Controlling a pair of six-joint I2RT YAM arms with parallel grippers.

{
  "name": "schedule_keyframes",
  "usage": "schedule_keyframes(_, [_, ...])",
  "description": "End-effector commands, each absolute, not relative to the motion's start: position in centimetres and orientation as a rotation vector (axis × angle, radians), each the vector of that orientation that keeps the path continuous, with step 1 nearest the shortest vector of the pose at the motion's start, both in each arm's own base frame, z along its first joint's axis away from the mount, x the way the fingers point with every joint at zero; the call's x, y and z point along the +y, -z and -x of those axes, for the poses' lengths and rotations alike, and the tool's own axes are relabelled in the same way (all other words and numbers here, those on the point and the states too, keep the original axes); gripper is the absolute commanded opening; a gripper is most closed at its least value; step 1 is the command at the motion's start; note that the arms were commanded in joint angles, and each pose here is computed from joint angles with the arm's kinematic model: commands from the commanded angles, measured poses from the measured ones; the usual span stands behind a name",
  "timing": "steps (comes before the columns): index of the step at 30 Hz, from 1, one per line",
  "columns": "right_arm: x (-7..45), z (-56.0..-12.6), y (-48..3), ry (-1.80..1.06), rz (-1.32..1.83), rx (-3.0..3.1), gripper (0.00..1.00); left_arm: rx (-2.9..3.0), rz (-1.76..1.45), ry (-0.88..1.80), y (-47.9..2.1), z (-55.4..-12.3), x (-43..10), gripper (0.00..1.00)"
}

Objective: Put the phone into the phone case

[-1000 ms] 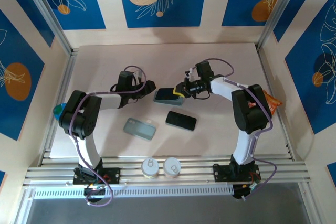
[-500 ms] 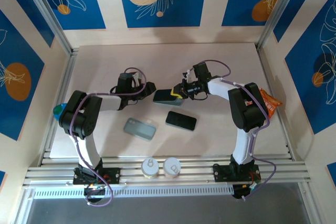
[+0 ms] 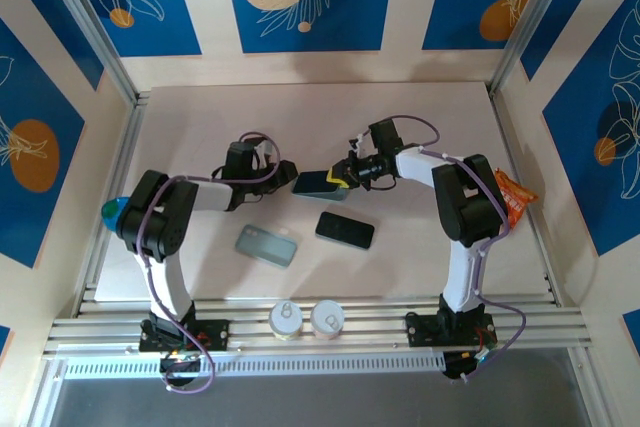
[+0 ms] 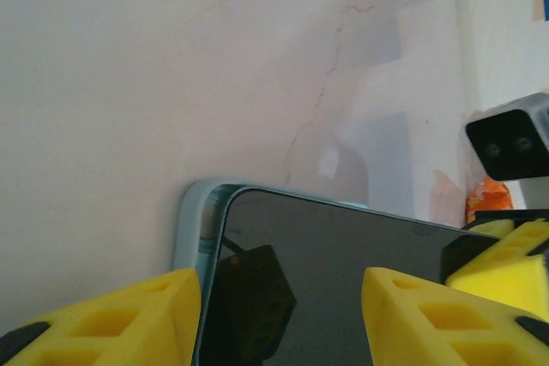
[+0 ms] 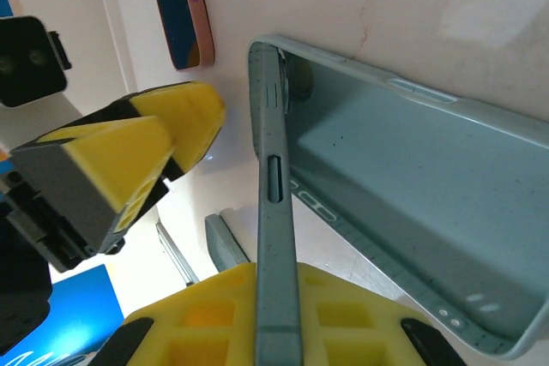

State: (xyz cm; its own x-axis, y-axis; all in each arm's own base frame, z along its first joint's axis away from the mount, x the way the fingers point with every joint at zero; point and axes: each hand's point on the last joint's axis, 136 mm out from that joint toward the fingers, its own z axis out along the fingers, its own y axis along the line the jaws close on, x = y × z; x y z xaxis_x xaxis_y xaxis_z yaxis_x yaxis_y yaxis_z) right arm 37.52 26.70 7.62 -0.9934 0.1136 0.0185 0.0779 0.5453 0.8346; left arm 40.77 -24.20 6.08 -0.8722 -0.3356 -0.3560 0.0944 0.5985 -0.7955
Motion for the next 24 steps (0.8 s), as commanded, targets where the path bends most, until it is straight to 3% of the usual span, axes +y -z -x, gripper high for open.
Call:
schedule_keyframes(1, [27.1, -37.6, -8.0, -1.515, -0.137, 2.733, 0.0, 2.384, 0.18, 1.23, -5.3, -40.3, -24.9, 0.53])
schedule_keyframes(24, [28.0, -37.8, -6.1, -1.494, -0.084, 2.795, 0.0, 2.394, 0.239, 1.164, -4.0, -41.6, -25.0, 0.52])
